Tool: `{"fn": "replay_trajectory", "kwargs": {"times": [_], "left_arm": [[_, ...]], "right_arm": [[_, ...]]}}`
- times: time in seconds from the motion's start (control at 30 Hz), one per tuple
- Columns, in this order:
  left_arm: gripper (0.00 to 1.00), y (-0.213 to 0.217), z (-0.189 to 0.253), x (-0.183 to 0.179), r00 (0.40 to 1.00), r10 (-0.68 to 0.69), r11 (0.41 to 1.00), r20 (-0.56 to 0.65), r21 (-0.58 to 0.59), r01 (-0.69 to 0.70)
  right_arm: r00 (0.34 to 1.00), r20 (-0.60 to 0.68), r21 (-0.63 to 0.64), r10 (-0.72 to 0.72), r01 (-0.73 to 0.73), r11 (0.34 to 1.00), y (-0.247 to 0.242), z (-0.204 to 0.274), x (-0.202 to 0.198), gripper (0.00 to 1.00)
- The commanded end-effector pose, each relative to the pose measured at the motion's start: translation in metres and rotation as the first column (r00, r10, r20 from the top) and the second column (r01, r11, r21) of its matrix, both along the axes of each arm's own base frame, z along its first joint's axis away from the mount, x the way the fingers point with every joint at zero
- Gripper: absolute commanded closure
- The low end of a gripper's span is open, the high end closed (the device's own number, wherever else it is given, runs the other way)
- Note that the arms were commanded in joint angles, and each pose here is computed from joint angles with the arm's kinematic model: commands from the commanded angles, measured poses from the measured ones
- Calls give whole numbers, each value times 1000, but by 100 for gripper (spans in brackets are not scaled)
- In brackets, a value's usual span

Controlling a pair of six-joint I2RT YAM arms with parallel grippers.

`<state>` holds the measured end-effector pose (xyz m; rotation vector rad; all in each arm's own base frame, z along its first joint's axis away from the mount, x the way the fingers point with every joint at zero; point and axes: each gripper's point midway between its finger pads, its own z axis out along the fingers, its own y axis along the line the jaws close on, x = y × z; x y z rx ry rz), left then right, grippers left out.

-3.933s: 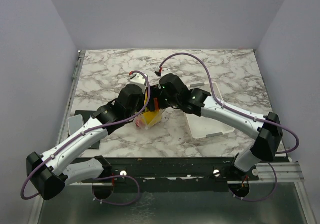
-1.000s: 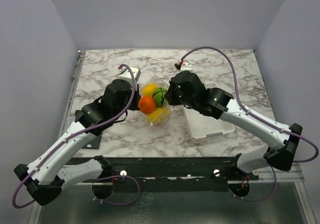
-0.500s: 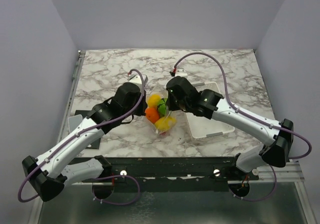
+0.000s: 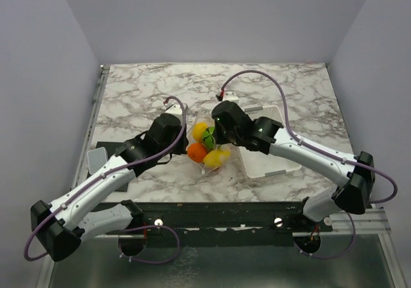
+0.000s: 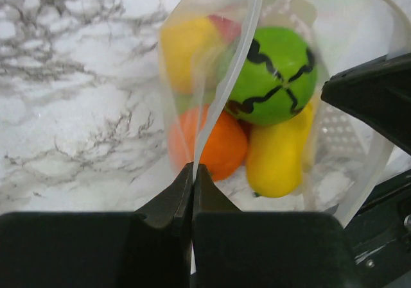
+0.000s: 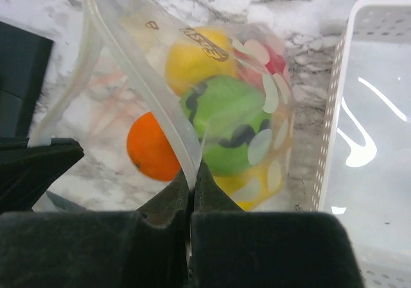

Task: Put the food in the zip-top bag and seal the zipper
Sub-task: Adjust the zipper food storage bag at the center of the board.

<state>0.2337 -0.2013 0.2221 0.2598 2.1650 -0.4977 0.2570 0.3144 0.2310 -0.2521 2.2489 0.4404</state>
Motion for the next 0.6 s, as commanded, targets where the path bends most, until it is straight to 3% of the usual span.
{"fn": "replay_trajectory", "kwargs": {"times": [0.0, 0.3, 0.57], "left_arm": [[100, -6, -13, -2, 999, 5, 1000, -47, -26, -6], [100, -12, 20, -10, 1000, -13, 989, -22, -145, 9], [100, -10, 19, -18, 999, 12, 977, -42, -211, -21]], "right_arm": [[998, -57, -11, 26, -27, 1000, 11, -25, -3, 99], [997, 36, -3, 75, -75, 997, 13, 12, 4, 99], [966, 126, -40, 228, -224, 974, 30, 31, 8, 99]]}}
